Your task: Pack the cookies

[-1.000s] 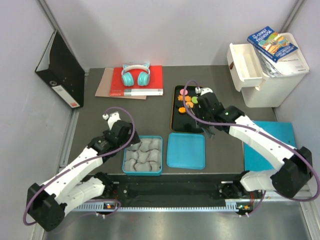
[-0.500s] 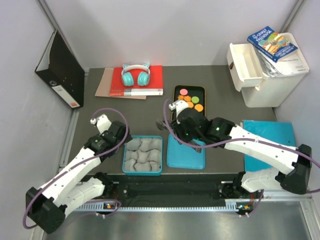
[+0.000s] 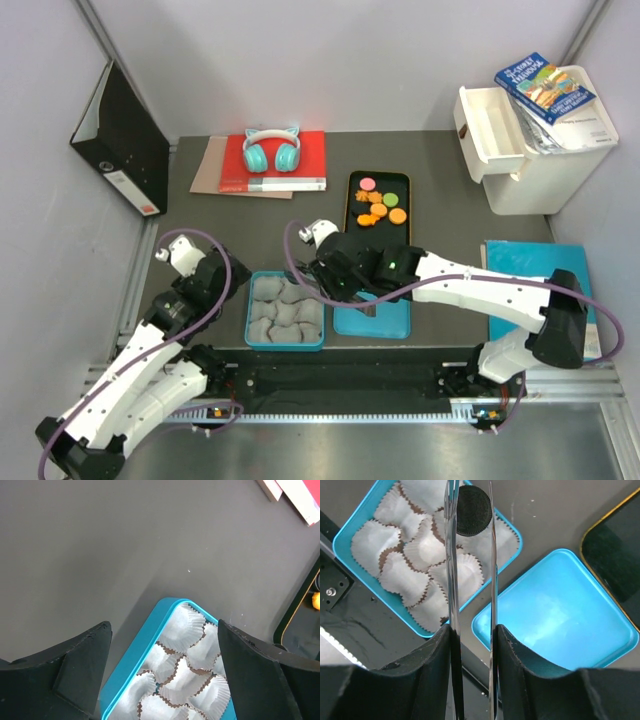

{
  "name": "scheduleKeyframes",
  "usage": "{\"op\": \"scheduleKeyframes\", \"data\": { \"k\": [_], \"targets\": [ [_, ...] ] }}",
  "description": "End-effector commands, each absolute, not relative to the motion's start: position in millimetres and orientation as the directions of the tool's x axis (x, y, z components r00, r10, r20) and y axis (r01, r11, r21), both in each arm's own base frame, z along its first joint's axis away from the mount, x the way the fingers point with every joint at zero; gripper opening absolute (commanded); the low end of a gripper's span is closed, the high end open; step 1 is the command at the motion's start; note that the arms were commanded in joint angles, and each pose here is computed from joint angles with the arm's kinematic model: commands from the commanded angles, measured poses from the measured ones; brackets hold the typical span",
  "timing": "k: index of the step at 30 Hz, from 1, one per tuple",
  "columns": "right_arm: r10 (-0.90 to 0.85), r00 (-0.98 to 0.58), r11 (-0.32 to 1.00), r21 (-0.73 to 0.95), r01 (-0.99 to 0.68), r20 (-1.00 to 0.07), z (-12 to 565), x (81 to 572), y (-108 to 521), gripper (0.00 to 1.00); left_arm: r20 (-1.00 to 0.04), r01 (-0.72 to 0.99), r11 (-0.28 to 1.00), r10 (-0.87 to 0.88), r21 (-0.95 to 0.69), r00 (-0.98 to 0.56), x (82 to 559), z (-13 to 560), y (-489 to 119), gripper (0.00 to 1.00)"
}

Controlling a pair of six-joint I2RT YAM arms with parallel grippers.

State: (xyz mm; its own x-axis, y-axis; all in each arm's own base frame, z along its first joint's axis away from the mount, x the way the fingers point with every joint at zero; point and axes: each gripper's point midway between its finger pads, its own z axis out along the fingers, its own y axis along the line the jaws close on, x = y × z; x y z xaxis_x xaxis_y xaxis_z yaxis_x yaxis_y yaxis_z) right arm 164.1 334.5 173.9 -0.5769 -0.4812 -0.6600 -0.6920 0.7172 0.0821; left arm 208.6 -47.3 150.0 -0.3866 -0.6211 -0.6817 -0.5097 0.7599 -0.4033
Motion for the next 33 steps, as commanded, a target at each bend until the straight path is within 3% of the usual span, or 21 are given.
{"op": "scheduleKeyframes", "data": {
  "k": [1,15,25,33],
  "targets": [
    [-0.431,-0.543,0.678,0.138,-0.722,-0.721,200.5,160.4,366.7,0.35,-0.688,-0.551,0.746,-0.621,-0.373,-0.376,204.2,142.2,-38.1,0.91],
    [-0.483,-0.563,0.669,0.131,-0.731,-0.671,171.6,154.9,376.6,0.38,-0.687,-0.541,0.762,-0.606,-0.357,-0.4,205.6,137.9,-41.3,0.93],
    [-0.487,-0.564,0.673,0.125,-0.729,-0.667,172.1,156.5,378.5,0.52,-0.689,-0.535,0.768,-0.6,-0.353,-0.406,206.5,136.7,-42.3,0.95],
    [-0.431,-0.545,0.714,0.098,-0.694,-0.719,202.2,167.5,368.6,0.53,-0.69,-0.532,0.77,-0.597,-0.352,-0.409,206.6,136.7,-42.5,0.96]
  ]
}}
